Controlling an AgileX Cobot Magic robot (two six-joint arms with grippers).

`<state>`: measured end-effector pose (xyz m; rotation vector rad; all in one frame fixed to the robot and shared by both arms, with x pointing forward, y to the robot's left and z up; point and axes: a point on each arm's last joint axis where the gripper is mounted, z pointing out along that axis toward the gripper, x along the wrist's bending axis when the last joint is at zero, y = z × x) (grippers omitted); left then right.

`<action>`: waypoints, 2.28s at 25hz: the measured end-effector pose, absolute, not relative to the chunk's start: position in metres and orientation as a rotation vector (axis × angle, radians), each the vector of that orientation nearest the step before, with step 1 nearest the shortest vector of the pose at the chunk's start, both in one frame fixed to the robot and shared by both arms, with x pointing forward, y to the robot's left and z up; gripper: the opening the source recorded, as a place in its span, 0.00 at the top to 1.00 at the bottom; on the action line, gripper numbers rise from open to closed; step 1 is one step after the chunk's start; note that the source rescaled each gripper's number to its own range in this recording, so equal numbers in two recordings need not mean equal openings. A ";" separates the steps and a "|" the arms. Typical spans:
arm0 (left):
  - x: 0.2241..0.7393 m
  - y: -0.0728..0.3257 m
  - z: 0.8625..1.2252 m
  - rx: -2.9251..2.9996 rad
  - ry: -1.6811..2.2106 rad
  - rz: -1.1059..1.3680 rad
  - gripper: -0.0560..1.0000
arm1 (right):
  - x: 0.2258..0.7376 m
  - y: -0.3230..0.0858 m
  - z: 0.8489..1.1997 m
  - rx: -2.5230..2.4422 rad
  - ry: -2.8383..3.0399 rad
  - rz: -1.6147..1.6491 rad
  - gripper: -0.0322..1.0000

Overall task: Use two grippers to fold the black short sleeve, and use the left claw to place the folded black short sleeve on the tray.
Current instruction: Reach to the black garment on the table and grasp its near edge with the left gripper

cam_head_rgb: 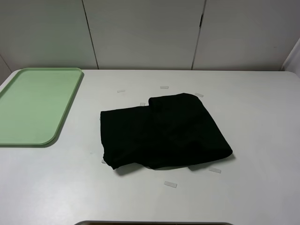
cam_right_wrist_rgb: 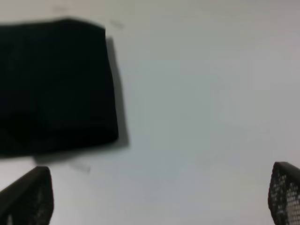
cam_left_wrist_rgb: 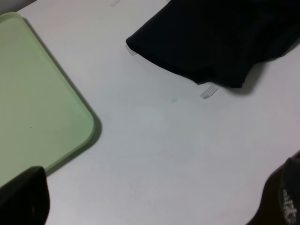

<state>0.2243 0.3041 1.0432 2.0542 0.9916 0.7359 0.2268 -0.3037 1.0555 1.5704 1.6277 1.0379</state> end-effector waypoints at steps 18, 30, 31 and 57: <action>0.224 0.304 1.043 2.054 0.992 0.736 0.02 | 0.236 -0.304 1.053 1.473 1.608 1.035 0.00; 0.224 0.304 1.043 2.053 0.991 0.737 0.02 | 0.236 -0.304 1.053 1.473 1.608 1.035 0.00; 0.225 0.304 1.044 2.051 0.990 0.738 0.02 | 0.236 -0.304 1.053 1.473 1.608 1.035 0.00; 0.386 0.206 1.021 1.863 1.475 0.010 0.02 | 0.236 -0.304 1.053 1.473 1.609 1.034 0.00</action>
